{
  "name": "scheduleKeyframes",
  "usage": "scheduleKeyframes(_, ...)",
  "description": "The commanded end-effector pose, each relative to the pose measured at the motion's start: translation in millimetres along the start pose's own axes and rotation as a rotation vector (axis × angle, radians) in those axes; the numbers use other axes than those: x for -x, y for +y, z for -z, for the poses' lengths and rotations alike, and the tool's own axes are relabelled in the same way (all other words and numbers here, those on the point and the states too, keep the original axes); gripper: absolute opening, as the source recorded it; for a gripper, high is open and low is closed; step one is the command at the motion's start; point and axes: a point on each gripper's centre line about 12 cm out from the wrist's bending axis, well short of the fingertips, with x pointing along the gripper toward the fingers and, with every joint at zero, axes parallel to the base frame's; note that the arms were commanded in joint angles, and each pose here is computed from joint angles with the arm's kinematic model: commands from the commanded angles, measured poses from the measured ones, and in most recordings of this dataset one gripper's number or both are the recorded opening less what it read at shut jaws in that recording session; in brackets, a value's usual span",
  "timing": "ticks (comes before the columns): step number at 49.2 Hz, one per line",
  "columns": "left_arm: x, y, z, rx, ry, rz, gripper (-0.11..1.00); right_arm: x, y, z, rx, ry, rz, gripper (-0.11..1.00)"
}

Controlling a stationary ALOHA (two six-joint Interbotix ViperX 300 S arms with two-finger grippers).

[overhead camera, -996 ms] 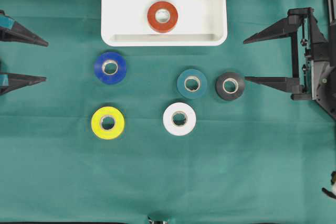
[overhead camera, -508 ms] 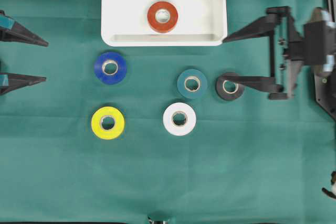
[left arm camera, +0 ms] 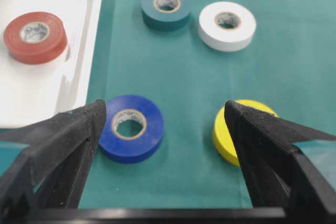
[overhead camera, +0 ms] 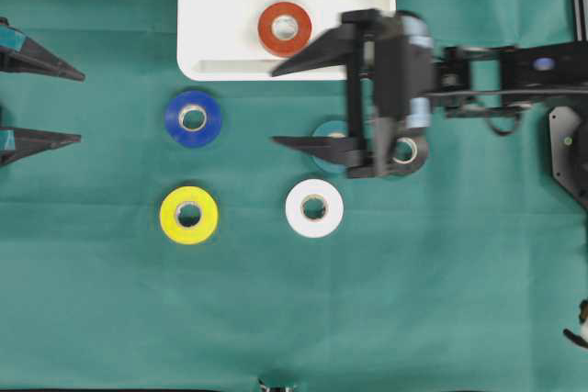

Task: Pick up the tape from a random location and place it into the white case.
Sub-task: 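Move the right gripper left toward the blue tape roll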

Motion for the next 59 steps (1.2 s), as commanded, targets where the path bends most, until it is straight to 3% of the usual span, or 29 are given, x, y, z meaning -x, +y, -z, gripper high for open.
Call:
scheduleKeyframes(1, -1, 0, -5, 0.000, -0.012, -0.001, 0.98, -14, 1, -23, 0.002, -0.048, -0.003, 0.90)
scheduleKeyframes(23, -2, 0, -3, 0.000, -0.003, -0.002, 0.98, -80, 1, -60, 0.004, -0.071, -0.001, 0.90)
scheduleKeyframes(42, -2, 0, -2, 0.000, -0.002, -0.003, 0.98, -96, 1, -67, -0.001, -0.049, -0.001, 0.90)
scheduleKeyframes(52, -2, 0, -2, -0.001, 0.000, -0.001, 0.98, -98, 1, -63, -0.016, 0.017, -0.001, 0.90)
scheduleKeyframes(59, -2, 0, -2, 0.000, -0.002, -0.003, 0.98, -106, 2, -56, -0.059, 0.143, 0.003, 0.90)
